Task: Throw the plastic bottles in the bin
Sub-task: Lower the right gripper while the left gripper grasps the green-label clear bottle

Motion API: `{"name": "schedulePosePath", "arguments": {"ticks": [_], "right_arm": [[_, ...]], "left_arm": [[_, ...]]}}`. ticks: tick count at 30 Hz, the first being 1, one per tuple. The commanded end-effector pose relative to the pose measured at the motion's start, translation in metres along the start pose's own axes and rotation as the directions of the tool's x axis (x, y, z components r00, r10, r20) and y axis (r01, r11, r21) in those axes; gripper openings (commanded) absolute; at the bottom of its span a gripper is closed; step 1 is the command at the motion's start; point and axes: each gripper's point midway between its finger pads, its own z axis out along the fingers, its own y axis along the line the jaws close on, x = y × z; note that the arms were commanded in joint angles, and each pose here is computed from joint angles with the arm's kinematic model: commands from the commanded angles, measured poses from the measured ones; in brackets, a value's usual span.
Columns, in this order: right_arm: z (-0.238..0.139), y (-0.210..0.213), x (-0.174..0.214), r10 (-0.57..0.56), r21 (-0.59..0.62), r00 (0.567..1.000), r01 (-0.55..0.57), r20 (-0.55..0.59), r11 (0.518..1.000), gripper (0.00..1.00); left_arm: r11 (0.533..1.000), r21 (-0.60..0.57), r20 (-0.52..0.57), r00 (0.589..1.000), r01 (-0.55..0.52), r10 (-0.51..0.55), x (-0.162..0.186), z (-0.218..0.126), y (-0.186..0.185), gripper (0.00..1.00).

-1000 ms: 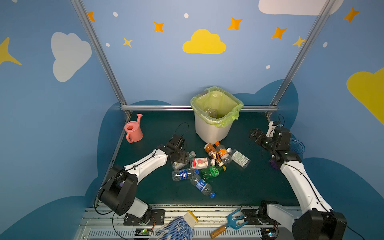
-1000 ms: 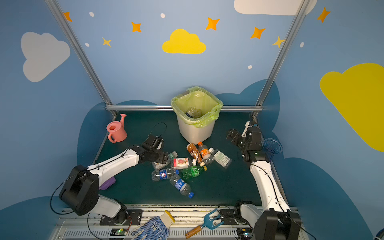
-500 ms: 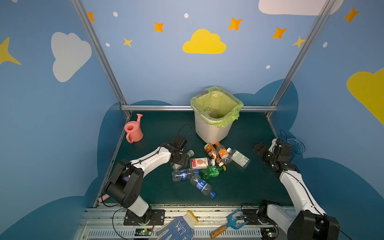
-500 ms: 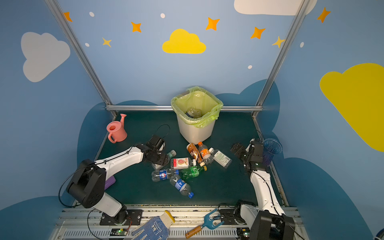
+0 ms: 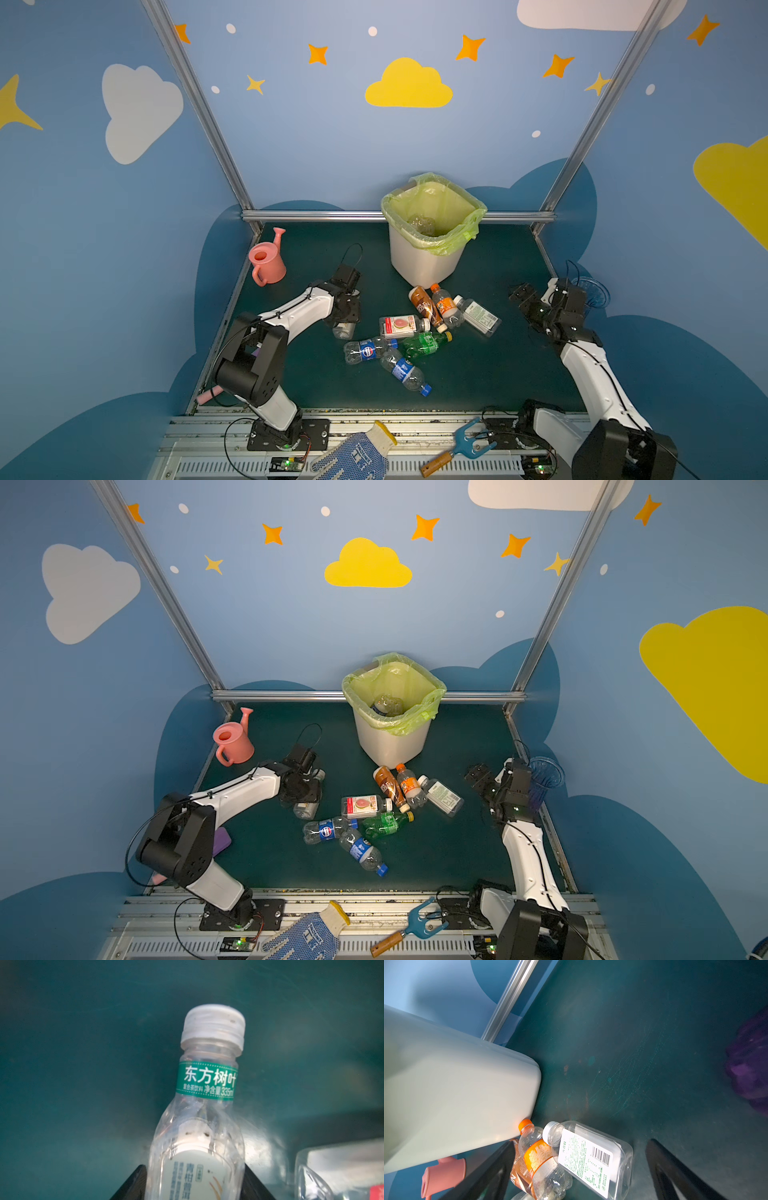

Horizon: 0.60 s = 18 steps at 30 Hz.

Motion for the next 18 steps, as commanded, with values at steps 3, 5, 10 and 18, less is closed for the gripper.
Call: {"name": "schedulePosePath", "arguments": {"ticks": [3,5,10,18], "right_arm": [[-0.0008,0.0027,-0.0002,0.020,-0.030,1.000,-0.020,0.002,0.999,0.98],[-0.0013,0.0044,-0.0019,0.021,-0.035,1.000,-0.021,0.002,0.999,0.98],[-0.0016,0.0039,-0.0025,0.022,-0.035,1.000,-0.022,0.001,0.999,0.98],[0.0008,-0.0007,0.0002,0.039,-0.029,0.999,-0.040,-0.012,0.999,0.98]], "left_arm": [[0.999,0.014,0.018,0.999,0.042,-0.042,-0.0071,-0.0056,-0.0038,0.74],[0.999,0.003,0.006,0.999,0.035,-0.035,-0.0058,-0.0047,-0.0027,0.79],[1.000,-0.021,0.005,1.000,0.015,-0.015,-0.0065,-0.0064,-0.0011,0.84],[0.997,-0.068,-0.050,0.998,-0.035,0.032,-0.0043,0.0017,-0.0001,0.83]]}}
